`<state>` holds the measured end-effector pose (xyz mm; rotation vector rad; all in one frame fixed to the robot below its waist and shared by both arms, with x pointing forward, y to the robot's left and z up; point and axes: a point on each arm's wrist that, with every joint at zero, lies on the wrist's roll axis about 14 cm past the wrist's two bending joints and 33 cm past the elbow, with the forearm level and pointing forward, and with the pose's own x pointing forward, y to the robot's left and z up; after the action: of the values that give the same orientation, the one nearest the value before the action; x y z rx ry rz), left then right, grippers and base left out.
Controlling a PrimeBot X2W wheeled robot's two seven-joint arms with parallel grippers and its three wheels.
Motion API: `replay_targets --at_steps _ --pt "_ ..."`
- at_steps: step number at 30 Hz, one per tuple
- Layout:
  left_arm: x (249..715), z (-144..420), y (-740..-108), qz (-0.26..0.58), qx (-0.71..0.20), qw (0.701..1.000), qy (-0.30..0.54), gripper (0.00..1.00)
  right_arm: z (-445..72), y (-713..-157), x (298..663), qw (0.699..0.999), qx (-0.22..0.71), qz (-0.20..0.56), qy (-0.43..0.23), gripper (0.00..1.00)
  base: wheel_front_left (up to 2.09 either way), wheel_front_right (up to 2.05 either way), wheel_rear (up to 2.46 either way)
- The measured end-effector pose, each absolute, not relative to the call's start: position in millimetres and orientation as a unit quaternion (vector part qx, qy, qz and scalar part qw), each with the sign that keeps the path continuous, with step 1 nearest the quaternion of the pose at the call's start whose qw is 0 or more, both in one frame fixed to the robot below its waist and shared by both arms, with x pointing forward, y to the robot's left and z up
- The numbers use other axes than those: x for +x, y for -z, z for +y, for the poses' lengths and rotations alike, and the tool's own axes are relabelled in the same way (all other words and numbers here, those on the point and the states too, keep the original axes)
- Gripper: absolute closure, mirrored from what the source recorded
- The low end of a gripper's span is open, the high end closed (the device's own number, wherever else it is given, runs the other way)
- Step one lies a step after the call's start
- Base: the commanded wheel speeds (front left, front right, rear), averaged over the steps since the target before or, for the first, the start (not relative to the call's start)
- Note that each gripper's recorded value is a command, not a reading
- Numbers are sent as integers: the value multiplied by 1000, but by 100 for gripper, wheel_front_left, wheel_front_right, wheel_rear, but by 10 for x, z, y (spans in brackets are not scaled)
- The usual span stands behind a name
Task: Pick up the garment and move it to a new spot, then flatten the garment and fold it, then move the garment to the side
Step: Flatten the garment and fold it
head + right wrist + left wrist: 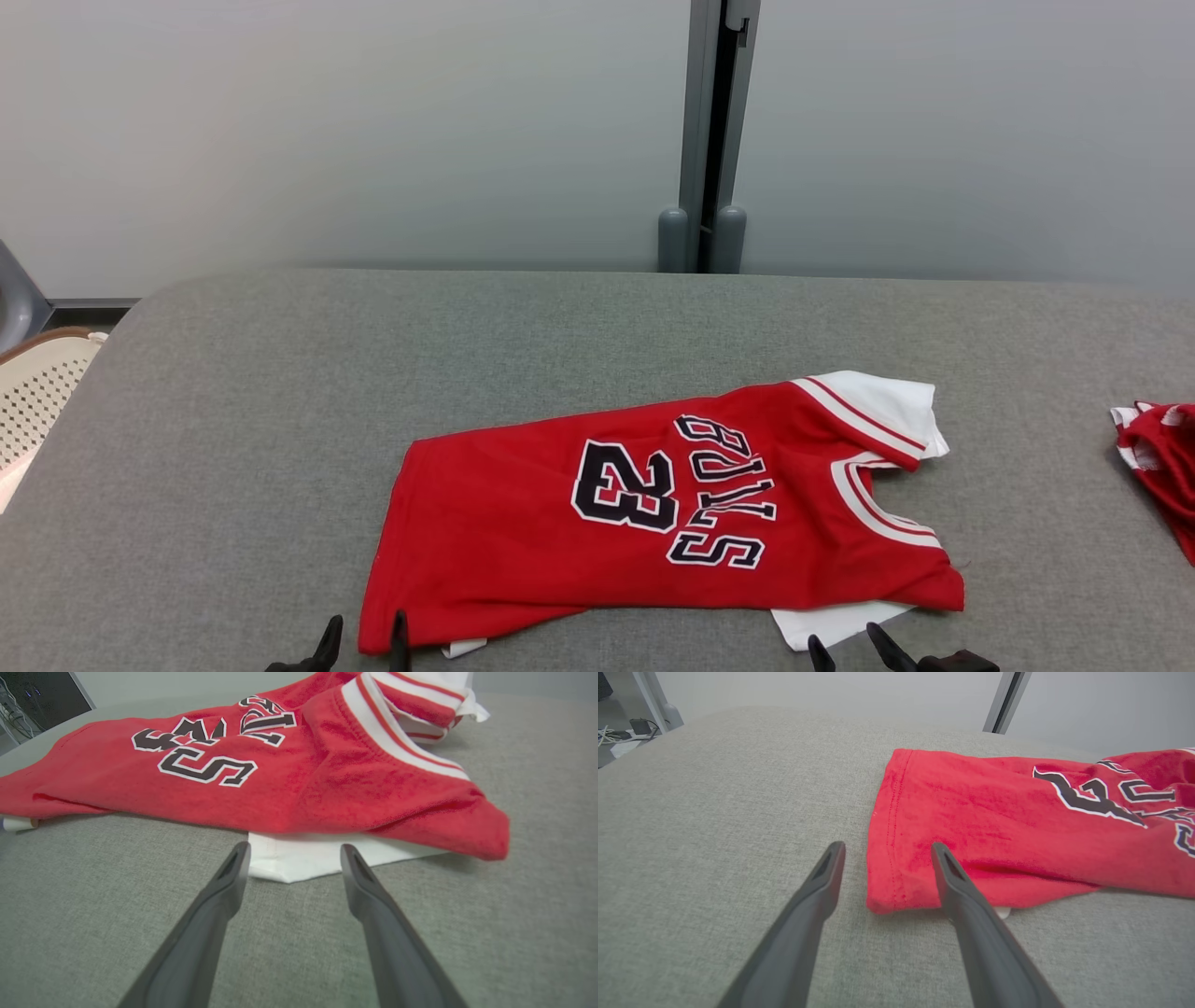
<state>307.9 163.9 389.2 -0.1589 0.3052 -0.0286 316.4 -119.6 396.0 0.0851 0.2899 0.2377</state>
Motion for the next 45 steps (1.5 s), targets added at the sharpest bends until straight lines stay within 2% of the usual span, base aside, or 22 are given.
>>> replay_targets --at_steps 8,19,29,30,31,32,33,34,39,45 --pt "3041 1629 -3846 160 -83 984 14 0 -1299 -3854 3217 980 59 164 -96 0 0 0 0" --pt "3060 1593 -3813 167 -83 982 22 0 -1934 -3936 3388 987 77 144 9 0 0 0 0" --pt "3080 1572 -3814 167 -84 982 25 0 -1869 -3812 3441 981 101 166 11 0 0 0 0" --pt "3082 1578 -3813 167 -84 982 24 0 -1866 -3818 3459 981 102 166 11 5 0 0 0" --pt "3083 1585 -3811 167 -84 982 23 0 -1860 -3824 3474 981 102 165 10 56 0 0 0" --pt "3081 1592 -3807 168 -85 982 22 0 -1847 -3826 3485 981 103 165 8 92 0 0 0" --pt "3080 1600 -3805 168 -84 982 21 0 -1831 -3831 3497 981 103 164 5 92 0 0 0" --pt "3078 1602 -3803 169 -84 982 22 0 -1813 -3839 3509 981 103 163 2 100 0 0 0" --pt "3067 1609 -3800 169 -84 982 21 0 -1676 -4128 3687 987 114 115 -22 100 0 0 0" --pt "3040 1607 -3811 167 -88 982 20 0 -1130 -4809 4006 986 126 16 -111 100 0 0 0"
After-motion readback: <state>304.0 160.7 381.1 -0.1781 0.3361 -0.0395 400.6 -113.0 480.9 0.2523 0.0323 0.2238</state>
